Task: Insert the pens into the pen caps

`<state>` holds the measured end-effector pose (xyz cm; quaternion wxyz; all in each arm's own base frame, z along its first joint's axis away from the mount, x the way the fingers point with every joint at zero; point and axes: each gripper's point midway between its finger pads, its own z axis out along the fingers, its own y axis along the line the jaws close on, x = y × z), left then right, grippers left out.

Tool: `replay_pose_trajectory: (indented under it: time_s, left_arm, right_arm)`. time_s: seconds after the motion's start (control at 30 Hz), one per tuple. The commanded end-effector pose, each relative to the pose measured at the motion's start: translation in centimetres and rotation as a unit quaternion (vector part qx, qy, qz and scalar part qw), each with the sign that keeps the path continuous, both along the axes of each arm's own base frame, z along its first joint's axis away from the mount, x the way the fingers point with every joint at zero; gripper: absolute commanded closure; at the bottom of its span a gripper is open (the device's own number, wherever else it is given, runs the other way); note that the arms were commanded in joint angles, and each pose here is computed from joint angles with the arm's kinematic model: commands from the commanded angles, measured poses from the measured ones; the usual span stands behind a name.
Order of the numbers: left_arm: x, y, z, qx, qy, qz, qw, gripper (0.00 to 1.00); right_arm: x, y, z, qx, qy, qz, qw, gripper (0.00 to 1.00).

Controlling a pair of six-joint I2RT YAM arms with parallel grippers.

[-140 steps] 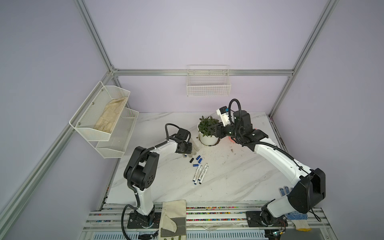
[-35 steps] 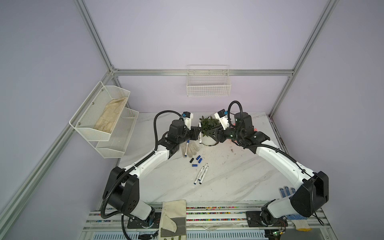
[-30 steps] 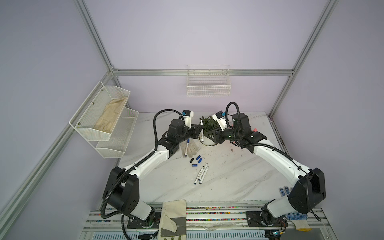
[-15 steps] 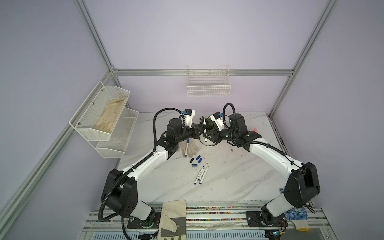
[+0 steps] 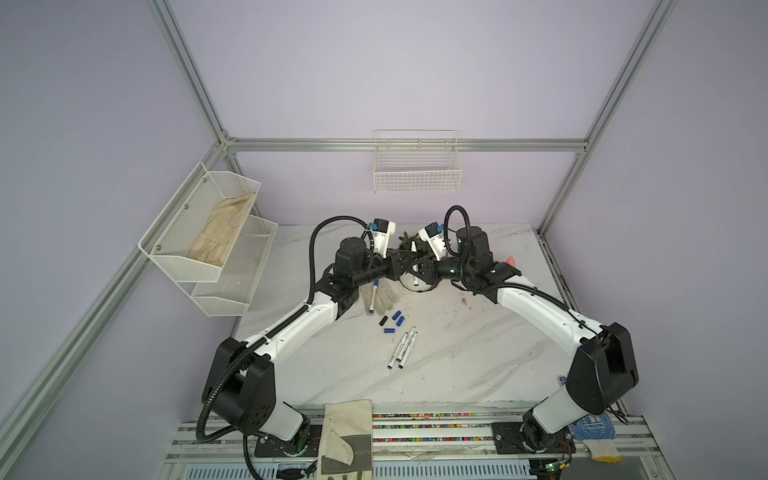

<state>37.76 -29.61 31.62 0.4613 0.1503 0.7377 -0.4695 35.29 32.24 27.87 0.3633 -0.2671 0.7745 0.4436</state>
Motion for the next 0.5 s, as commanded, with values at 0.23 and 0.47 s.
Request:
replay_pose_trajectory:
  time_s: [0.23,0.47]
  left_arm:
    - [-2.7,2.3,-0.5,0.043,-0.027,0.011,0.999,0.51]
    - [-4.9,3.0,-3.4,0.091,-0.012,-0.020,0.996,0.49]
  right_arm:
    - [1.2,-1.0,3.5,0.028,-0.055,-0.019,0.998,0.98]
    - [1.3,-1.8,4.4,0.040,-0.056,-0.016,0.998,0.98]
